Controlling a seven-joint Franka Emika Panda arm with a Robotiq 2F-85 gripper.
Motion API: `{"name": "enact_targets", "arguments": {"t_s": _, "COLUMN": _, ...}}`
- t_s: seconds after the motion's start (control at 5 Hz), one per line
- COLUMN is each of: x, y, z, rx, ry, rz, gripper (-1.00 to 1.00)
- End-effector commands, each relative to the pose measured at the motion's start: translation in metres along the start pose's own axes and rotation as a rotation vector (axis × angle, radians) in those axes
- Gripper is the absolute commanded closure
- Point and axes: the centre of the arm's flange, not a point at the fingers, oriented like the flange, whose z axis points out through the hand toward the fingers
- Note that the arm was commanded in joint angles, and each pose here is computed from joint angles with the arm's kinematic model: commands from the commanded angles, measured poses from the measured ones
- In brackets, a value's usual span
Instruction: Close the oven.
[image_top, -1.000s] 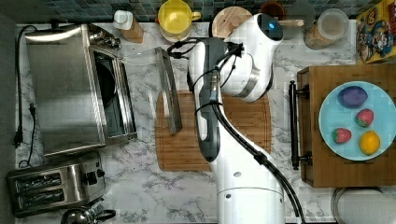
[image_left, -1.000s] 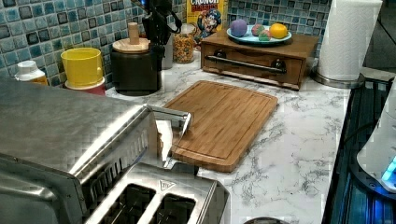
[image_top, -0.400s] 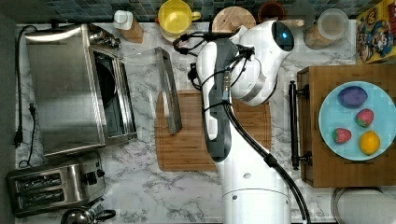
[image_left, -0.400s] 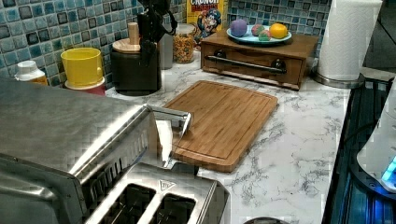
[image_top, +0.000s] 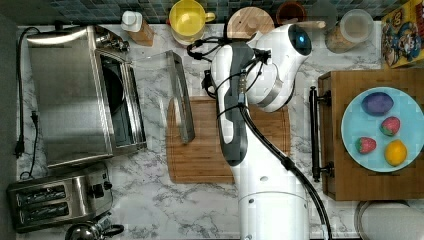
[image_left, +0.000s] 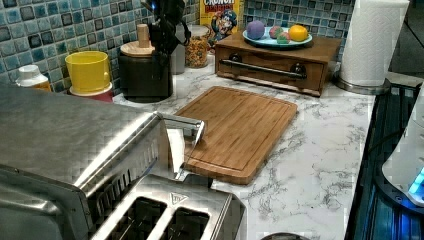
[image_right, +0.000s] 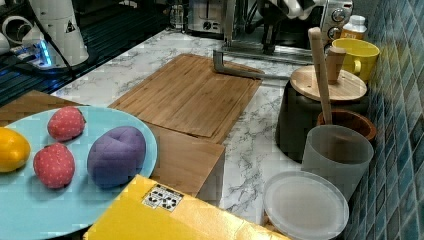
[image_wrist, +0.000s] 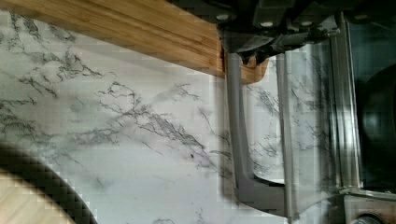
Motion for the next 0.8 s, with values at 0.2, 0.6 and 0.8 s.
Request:
{"name": "enact_targets", "arguments": {"t_s": 0.2, "x": 0.033, "y": -0.015, "z": 0.041, "rx": 0.047, "ry": -0.048, "rz": -0.07, "gripper": 1.0}}
{"name": "enact_targets", "arguments": {"t_s": 0.6, "x": 0.035, "y": -0.034, "z": 0.021, "rx": 0.102, "ry": 0.08, "rz": -0.071, "gripper": 1.0}}
{"name": "enact_targets", "arguments": {"t_s": 0.8, "x": 0.038, "y": -0.038, "z": 0.019, "rx": 0.086, "ry": 0.111, "rz": -0.04, "gripper": 1.0}}
